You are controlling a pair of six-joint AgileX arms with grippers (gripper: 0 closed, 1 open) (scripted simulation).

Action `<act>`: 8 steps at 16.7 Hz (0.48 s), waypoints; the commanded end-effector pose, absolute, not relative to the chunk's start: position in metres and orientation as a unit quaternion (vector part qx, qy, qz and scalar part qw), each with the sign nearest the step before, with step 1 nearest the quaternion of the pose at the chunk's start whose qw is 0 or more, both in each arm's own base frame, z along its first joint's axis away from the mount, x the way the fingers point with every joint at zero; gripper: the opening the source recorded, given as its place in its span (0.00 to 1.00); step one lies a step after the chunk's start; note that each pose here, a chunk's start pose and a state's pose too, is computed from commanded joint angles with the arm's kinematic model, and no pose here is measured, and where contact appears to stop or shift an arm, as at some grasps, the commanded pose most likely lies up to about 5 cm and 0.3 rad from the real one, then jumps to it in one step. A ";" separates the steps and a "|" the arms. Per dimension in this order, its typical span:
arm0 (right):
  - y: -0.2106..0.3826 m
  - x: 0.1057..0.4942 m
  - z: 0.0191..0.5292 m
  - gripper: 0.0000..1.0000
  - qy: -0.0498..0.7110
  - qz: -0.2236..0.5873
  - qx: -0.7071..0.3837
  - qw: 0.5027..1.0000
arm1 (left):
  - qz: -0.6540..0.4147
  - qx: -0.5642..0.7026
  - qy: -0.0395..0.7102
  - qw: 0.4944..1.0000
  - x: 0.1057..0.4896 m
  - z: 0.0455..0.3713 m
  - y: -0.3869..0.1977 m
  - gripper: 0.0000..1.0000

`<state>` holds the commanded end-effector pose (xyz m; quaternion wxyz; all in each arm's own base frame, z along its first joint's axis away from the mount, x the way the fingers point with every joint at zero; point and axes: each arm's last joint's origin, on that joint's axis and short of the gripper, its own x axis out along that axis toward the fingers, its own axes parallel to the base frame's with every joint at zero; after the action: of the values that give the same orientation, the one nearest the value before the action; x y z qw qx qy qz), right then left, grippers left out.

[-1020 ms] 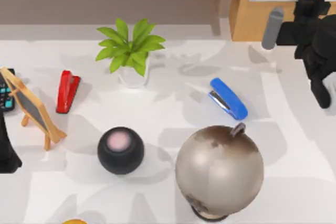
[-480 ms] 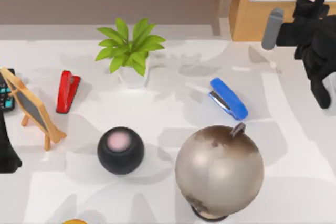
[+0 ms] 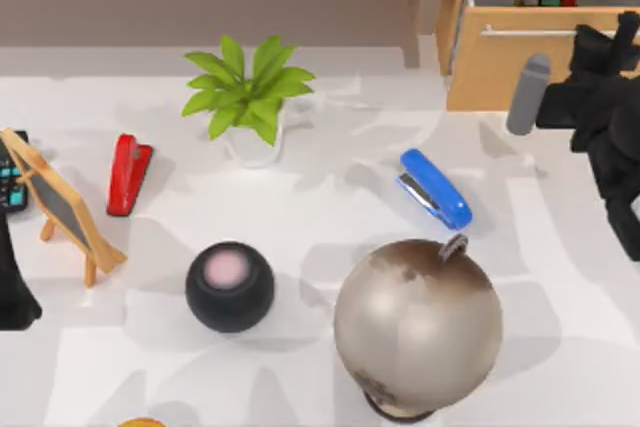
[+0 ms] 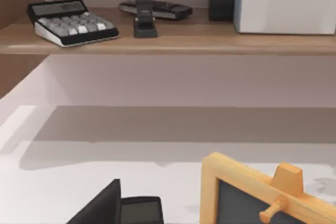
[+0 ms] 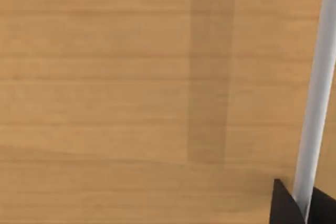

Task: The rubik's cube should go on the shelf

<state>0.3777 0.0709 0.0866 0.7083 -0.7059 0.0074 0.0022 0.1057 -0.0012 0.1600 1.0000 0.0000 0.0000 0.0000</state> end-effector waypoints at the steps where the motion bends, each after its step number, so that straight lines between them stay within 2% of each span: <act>1: 0.071 0.372 0.087 0.00 0.006 0.001 -0.706 0.708 | 0.000 0.000 0.000 1.000 0.106 0.160 -0.001 1.00; 8: 0.072 0.364 0.091 0.00 0.000 -0.004 -0.704 0.710 | 0.000 0.000 0.000 1.000 0.106 0.160 -0.001 1.00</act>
<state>0.3642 0.0723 0.0907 0.7098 -0.7044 0.0000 -0.0042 0.1057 -0.0012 0.1600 1.0000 0.0000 0.0000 0.0000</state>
